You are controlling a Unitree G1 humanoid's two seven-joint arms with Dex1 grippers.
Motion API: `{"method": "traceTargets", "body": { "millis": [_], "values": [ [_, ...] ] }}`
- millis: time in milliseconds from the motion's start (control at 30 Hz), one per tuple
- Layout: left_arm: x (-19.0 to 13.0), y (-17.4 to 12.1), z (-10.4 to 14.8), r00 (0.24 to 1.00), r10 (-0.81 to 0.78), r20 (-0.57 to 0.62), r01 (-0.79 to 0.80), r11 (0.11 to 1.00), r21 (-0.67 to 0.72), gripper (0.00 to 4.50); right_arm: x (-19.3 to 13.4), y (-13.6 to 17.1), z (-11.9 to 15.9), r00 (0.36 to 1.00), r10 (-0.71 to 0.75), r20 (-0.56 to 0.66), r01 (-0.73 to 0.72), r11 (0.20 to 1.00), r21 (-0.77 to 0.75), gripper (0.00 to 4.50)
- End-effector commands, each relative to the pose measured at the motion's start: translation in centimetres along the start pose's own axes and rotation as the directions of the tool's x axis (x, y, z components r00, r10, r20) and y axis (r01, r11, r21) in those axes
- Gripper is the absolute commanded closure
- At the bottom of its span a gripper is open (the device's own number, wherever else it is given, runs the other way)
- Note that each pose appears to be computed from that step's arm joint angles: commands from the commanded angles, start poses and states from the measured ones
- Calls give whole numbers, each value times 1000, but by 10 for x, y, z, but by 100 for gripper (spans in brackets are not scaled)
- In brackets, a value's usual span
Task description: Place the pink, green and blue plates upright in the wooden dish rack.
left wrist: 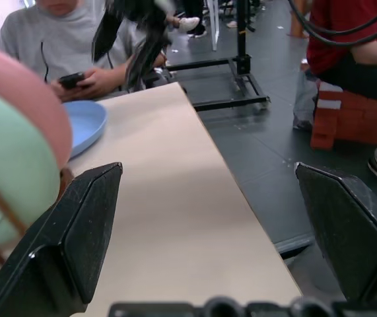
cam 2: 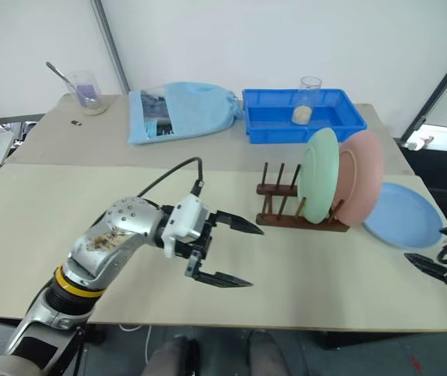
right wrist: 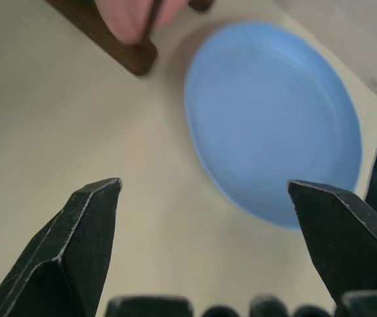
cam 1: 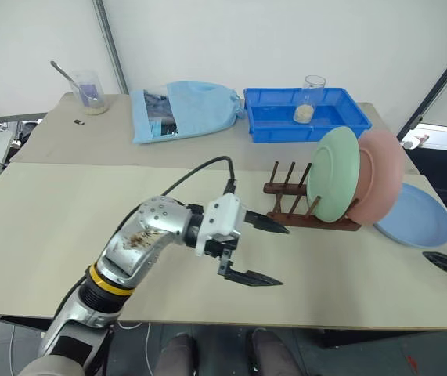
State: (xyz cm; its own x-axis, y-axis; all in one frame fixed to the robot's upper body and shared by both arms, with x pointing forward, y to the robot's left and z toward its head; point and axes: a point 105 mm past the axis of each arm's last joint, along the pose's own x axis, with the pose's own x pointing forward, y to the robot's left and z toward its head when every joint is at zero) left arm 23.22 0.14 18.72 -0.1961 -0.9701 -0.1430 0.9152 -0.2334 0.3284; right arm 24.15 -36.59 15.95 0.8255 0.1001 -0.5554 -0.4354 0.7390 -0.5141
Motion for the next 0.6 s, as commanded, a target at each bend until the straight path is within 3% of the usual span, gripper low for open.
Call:
{"method": "traceTargets", "body": {
  "millis": [33,367,467,600],
  "values": [
    [9,-3,4,1000,0,19,-1,998,63,0,26,-4,0,1000,-30,6,31,993,-113,5],
    [14,-1,4,1000,12,23,-13,996,83,0,82,-16,-20,995,-61,-78,51,991,-127,5],
    [13,-1,4,1000,15,19,-16,997,82,0,89,-16,-25,993,-55,-104,46,995,-86,83],
    [12,0,4,1000,22,16,-23,996,81,0,94,-14,-24,993,-48,-105,42,997,-60,224]
  ]
}}
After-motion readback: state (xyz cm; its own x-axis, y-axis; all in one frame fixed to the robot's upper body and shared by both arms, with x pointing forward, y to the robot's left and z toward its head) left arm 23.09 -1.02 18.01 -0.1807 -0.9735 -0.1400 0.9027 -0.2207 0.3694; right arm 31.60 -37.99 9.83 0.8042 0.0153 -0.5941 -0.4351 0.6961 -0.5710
